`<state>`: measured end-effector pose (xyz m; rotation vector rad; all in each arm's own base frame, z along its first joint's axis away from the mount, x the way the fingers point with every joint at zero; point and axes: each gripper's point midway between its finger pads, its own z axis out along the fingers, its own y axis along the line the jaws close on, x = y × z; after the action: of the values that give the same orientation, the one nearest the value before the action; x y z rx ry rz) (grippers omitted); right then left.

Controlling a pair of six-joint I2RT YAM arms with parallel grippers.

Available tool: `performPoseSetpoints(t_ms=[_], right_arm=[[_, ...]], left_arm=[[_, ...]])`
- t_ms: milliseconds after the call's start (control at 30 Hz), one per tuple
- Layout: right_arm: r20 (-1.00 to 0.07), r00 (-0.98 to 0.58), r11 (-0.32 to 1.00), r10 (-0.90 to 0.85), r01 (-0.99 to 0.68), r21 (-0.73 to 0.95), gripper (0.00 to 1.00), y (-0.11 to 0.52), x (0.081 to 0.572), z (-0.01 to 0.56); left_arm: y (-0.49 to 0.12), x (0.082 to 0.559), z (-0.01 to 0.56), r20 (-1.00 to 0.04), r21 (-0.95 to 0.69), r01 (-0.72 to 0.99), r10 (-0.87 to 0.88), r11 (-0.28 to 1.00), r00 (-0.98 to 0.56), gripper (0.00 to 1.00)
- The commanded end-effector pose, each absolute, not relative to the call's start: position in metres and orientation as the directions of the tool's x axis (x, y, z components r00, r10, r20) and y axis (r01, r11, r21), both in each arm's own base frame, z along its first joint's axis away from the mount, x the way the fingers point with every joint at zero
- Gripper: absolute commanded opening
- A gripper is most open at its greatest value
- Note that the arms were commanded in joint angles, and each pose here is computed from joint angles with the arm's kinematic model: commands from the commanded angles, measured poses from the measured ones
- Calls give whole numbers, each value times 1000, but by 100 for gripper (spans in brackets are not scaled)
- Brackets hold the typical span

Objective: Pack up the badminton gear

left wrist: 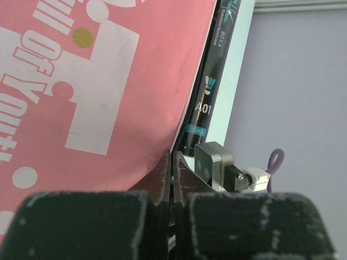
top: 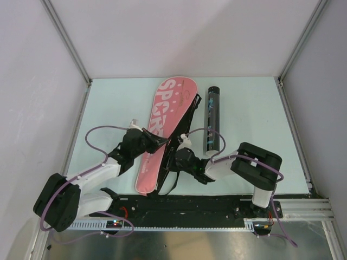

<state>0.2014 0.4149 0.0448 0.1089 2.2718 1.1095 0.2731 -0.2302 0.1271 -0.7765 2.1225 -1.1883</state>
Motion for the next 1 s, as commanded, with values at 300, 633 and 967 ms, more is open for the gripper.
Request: performPoseSetpoints(t_ms=[300,633,967], right_arm=[[-506,-791,660,343,-180,729,36,405,206,51],[-553,-759,806,343,-64,588,68,345,197,66],[-519,-754,739,401,-68,670,78,362,246,71]], left_arm=[[-231,273,137,-268,-884,-137,-727,446,-633,13],[-194,290,140,-559,-698,-64,-599,714,-574,59],[-133,295,126,-657,-518,-160,-510,841,-555,62]])
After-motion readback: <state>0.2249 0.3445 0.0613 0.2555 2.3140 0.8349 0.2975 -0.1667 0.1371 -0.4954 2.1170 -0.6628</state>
